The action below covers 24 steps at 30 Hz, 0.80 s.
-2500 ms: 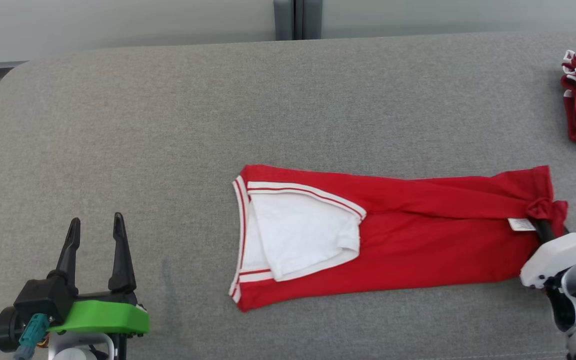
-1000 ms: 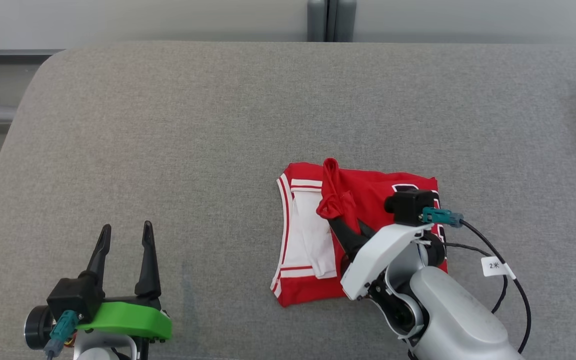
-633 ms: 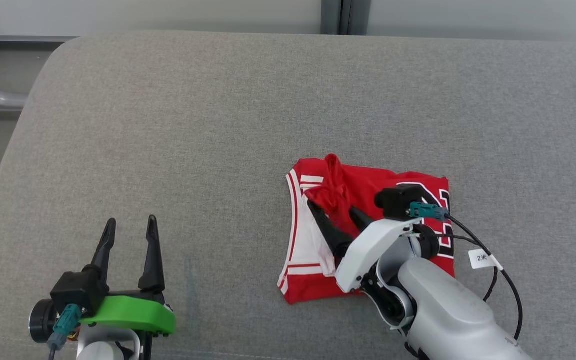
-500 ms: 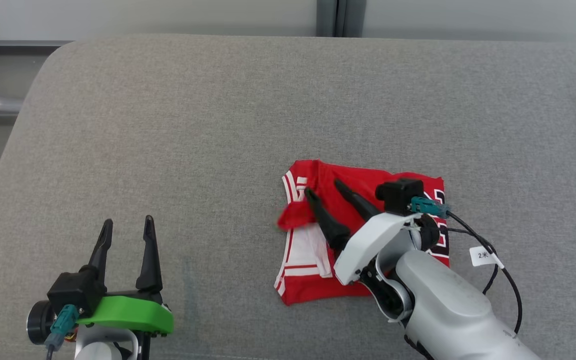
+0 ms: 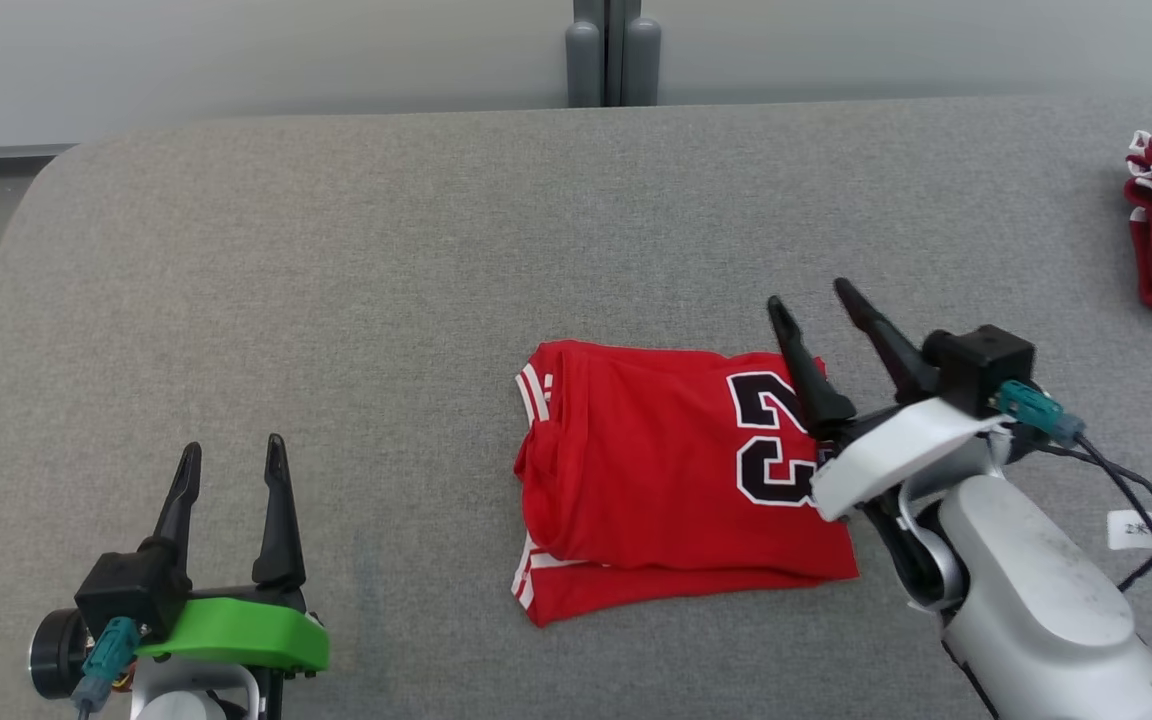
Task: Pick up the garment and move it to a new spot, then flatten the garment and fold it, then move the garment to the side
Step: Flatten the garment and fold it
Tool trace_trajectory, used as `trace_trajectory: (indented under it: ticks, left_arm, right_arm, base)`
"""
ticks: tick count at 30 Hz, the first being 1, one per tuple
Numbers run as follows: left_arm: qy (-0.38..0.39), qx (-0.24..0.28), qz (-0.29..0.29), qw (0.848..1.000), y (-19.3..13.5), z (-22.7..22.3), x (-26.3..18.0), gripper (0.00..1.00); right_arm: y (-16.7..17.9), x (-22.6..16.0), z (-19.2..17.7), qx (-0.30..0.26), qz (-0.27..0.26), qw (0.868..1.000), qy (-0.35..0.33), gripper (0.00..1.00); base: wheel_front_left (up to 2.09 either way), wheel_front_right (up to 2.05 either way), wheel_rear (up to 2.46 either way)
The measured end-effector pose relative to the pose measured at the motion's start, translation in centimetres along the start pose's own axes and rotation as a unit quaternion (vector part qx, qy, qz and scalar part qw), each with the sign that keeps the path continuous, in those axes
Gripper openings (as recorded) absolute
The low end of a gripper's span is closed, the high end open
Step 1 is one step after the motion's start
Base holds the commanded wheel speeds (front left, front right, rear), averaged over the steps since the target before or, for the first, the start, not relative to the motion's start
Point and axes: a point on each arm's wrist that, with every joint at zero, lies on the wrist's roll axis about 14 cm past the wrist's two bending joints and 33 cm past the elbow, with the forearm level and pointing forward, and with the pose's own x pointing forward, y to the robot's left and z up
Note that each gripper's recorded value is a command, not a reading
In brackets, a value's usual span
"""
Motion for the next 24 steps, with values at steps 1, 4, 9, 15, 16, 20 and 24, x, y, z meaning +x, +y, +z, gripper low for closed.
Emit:
trace_trajectory:
  ticks: [1, 4, 9, 15, 16, 20, 24]
  left_arm:
    - [-0.002, 0.000, -0.001, 1.000, -0.1, 0.1, 0.0, 1.00]
    - [-0.004, 0.003, -0.005, 1.000, -0.3, 0.3, 0.1, 1.00]
    - [-0.013, 0.007, -0.007, 1.000, -0.4, 0.8, 0.2, 1.00]
    - [-0.017, 0.011, -0.011, 1.000, -0.6, 1.1, -0.2, 1.00]
    - [-0.018, 0.012, -0.011, 1.000, -0.6, 1.2, -0.2, 1.00]
    - [-0.022, 0.017, -0.012, 1.000, -0.6, 1.5, -0.6, 1.00]
    - [-0.026, 0.023, -0.014, 0.999, -0.6, 1.8, -1.0, 1.00]
  right_arm:
    - [-0.7, -0.5, 0.7, -0.004, -0.010, 1.000, -0.012, 1.00]
    - [-1.7, -2.1, 1.6, -0.021, -0.028, 0.999, -0.030, 1.00]
    - [-3.2, -5.5, 2.3, -0.027, -0.072, 0.996, -0.051, 1.00]
    - [-3.5, -8.2, 2.0, -0.023, -0.108, 0.992, -0.055, 1.00]
    - [-3.6, -8.6, 2.0, -0.026, -0.112, 0.992, -0.055, 1.00]
    - [-3.7, -10.0, 1.9, -0.030, -0.126, 0.990, -0.053, 1.00]
    - [-3.7, -10.7, 2.3, -0.034, -0.133, 0.989, -0.059, 1.00]
  base:
    - [0.00, 0.00, 0.00]
    - [0.00, 0.00, 0.00]
    - [0.00, 0.00, 0.00]
    - [0.00, 0.00, 0.00]
    - [0.00, 0.00, 0.00]
    - [0.00, 0.00, 0.00]
    - [0.00, 0.00, 0.00]
